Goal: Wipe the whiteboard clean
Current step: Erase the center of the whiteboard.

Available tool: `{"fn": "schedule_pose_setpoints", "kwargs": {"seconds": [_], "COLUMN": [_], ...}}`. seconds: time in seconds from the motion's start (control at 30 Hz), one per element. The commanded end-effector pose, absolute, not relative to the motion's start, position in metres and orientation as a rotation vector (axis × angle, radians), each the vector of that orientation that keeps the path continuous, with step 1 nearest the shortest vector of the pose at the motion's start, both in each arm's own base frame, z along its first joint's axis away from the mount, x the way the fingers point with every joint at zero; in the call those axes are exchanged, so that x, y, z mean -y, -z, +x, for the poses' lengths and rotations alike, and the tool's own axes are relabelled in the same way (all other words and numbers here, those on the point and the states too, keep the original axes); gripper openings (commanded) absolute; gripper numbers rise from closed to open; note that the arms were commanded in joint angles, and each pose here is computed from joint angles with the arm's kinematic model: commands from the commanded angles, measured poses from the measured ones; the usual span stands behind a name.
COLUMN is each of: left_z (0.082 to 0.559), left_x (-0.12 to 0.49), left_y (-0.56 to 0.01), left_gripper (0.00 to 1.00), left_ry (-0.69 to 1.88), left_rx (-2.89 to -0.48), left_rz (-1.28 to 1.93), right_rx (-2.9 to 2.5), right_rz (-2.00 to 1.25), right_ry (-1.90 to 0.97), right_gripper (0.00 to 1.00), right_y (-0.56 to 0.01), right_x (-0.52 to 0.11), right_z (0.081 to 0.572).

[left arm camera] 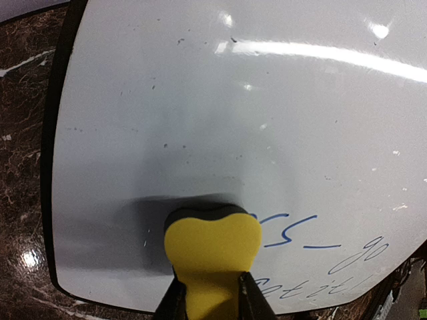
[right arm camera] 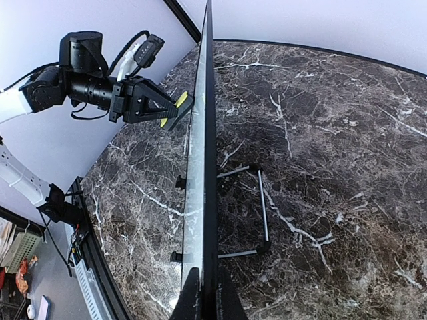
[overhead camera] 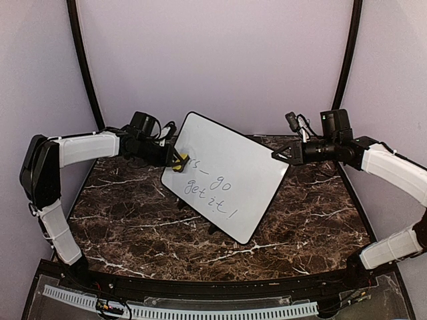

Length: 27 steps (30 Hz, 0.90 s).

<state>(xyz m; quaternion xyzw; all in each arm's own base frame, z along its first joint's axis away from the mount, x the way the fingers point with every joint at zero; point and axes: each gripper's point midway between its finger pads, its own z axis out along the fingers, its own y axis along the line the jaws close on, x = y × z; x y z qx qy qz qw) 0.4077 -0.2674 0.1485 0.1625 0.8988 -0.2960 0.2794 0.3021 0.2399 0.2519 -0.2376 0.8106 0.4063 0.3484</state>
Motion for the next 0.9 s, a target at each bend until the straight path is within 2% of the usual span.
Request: {"fn": "schedule_pose_setpoints", "kwargs": {"seconds": [0.0, 0.4, 0.87], "left_z": [0.421, 0.378, 0.429], "left_x": [0.275, 0.254, 0.279], "left_y": [-0.16, -0.127, -0.181], "left_gripper": [0.04, 0.04, 0.04], "left_ry": [0.782, 0.768, 0.787], "left_rx": [-2.359, -2.457, -2.32], "left_rz": [0.453, 0.438, 0.462], "right_rx": [-1.981, -1.987, -1.98], "right_rz": [-0.779, -0.784, -0.786], "right_ry": [-1.044, -1.051, -1.05], "right_gripper": [0.0, 0.0, 0.0], "right_y": [-0.266, -0.262, -0.265], "right_x": [-0.254, -0.256, -0.256], "right_z": [0.295, 0.298, 0.295]}}
